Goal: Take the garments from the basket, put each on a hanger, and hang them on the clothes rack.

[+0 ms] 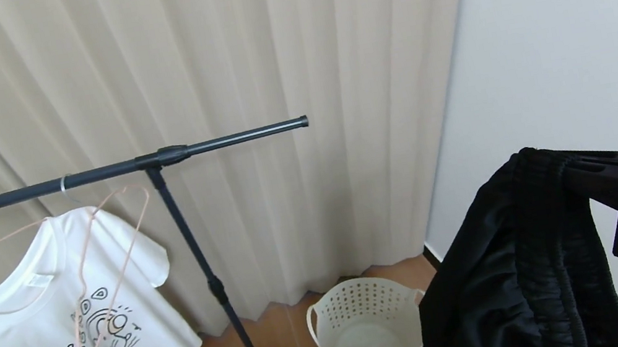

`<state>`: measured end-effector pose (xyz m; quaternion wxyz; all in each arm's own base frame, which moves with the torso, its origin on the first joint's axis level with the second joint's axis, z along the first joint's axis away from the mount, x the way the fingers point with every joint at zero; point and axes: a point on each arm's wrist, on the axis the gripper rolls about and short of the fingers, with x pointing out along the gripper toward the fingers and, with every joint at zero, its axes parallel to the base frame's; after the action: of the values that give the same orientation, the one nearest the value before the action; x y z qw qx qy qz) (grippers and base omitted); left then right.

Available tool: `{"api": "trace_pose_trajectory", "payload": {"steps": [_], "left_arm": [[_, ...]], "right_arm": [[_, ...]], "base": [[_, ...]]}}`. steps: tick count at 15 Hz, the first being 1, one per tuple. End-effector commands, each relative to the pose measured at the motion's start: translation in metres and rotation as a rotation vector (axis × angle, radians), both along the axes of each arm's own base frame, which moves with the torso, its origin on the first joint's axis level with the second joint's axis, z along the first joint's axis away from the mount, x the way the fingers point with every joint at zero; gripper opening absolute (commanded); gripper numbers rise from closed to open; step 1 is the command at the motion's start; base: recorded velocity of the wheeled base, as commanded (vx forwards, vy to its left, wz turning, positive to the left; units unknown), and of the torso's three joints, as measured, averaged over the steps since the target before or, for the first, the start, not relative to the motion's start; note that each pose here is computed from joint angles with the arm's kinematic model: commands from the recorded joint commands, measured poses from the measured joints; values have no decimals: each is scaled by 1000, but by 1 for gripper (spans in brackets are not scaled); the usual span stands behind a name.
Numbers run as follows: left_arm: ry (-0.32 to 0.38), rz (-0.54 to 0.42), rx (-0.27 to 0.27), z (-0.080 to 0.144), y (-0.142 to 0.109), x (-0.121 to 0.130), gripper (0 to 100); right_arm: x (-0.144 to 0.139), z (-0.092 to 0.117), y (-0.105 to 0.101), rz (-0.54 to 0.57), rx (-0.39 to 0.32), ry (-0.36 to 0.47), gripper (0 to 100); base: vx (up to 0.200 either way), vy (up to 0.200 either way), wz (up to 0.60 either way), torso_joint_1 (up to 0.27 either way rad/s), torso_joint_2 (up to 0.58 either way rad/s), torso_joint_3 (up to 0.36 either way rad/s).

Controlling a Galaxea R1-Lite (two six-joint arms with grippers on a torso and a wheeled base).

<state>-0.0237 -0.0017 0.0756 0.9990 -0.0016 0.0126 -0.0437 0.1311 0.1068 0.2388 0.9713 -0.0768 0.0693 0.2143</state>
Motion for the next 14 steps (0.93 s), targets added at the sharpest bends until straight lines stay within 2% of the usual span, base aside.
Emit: {"api": "trace_pose_trajectory", "payload": {"steps": [1, 4, 6, 8, 14], "left_arm": [[0, 0, -1, 0, 0, 0, 100], [0, -2, -1, 0, 0, 0, 100], [0, -3, -1, 0, 0, 0, 100], [0, -3, -1, 0, 0, 0, 100], [0, -3, -1, 0, 0, 0, 100]], "right_arm": [[0, -1, 0, 0, -3, 2, 0], [0, -2, 0, 0, -5, 5, 0], [-1, -2, -1, 3, -11, 1, 0], [-2, -4, -1, 6, -32, -4, 0], [-4, -2, -3, 6, -27, -13, 0]], "base": [[0, 0, 600, 17, 2, -7], [0, 0, 600, 1, 1, 4], [0, 0, 0, 0, 0, 0], [0, 200, 0, -2, 5, 5], [0, 200, 0, 2, 2, 2]]}}
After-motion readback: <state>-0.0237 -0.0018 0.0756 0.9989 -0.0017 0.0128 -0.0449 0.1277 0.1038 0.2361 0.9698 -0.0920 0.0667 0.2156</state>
